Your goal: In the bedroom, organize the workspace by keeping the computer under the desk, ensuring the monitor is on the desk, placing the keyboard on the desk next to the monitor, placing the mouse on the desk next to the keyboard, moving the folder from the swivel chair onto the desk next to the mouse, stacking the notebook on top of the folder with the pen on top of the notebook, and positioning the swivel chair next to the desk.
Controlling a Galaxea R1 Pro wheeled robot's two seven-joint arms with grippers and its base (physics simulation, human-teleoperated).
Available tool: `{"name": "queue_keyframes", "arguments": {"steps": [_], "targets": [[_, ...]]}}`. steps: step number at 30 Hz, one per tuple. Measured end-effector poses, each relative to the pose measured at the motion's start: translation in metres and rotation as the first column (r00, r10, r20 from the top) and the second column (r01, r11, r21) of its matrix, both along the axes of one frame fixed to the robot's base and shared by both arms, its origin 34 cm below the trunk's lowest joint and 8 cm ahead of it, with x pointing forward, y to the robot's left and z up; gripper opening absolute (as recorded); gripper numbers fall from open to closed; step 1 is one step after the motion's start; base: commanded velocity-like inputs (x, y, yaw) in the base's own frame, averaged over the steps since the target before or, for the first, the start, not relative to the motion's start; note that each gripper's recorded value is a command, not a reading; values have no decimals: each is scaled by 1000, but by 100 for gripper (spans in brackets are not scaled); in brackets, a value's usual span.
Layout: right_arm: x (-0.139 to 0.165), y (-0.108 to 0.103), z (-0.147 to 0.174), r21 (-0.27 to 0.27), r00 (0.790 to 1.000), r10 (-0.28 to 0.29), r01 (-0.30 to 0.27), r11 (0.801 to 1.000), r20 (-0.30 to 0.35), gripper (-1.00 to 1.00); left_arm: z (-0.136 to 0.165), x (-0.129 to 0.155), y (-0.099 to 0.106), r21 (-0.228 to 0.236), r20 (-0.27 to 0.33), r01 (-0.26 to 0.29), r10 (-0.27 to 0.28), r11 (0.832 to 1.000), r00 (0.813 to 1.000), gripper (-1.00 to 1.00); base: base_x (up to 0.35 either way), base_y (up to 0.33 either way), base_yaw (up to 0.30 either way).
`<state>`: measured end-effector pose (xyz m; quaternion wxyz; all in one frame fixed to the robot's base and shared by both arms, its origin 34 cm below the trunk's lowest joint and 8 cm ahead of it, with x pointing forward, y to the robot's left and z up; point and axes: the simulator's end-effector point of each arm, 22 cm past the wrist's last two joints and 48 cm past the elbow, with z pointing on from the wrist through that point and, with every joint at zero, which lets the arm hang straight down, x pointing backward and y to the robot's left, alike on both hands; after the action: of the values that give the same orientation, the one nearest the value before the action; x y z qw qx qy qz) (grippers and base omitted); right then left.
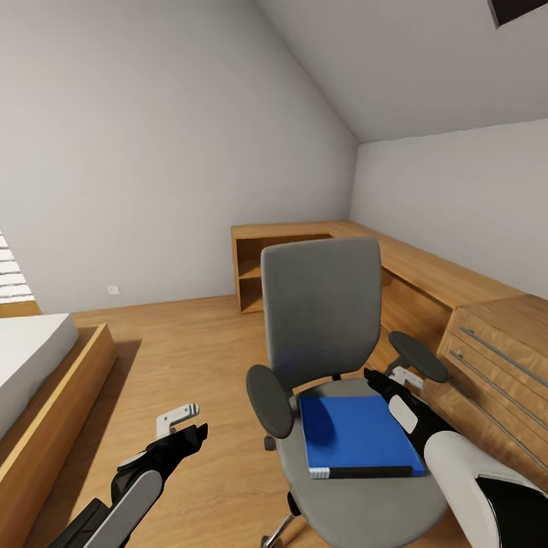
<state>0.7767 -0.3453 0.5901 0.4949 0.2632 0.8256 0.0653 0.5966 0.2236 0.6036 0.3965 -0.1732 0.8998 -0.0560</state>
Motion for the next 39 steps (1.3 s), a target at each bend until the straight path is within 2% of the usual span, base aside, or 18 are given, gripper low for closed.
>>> {"name": "queue_keyframes", "arguments": {"steps": [12, 25, 31, 39], "targets": [[-1, 0, -3, -4, 1000, -2, 2, 1000, -12, 100, -5, -1, 3, 8, -10, -4, 4, 1000, 1000, 100, 119, 0, 0], [-3, -3, -5, -10, 1000, -9, 8, 1000, -26, 100, -3, 0, 0, 2, -5, -5, 5, 1000, 1000, 100, 11, 0, 0], [-12, -6, -26, -12, 997, -25, 24, 1000, -67, 100, -15, -3, 0, 4, -5, -5, 5, 1000, 1000, 100, 0, 0, 0], [-16, -6, -44, -13, 997, -27, 26, 1000, -75, 100, -32, -6, 1, 5, -4, -6, 6, 1000, 1000, 100, 0, 0, 0]]}}
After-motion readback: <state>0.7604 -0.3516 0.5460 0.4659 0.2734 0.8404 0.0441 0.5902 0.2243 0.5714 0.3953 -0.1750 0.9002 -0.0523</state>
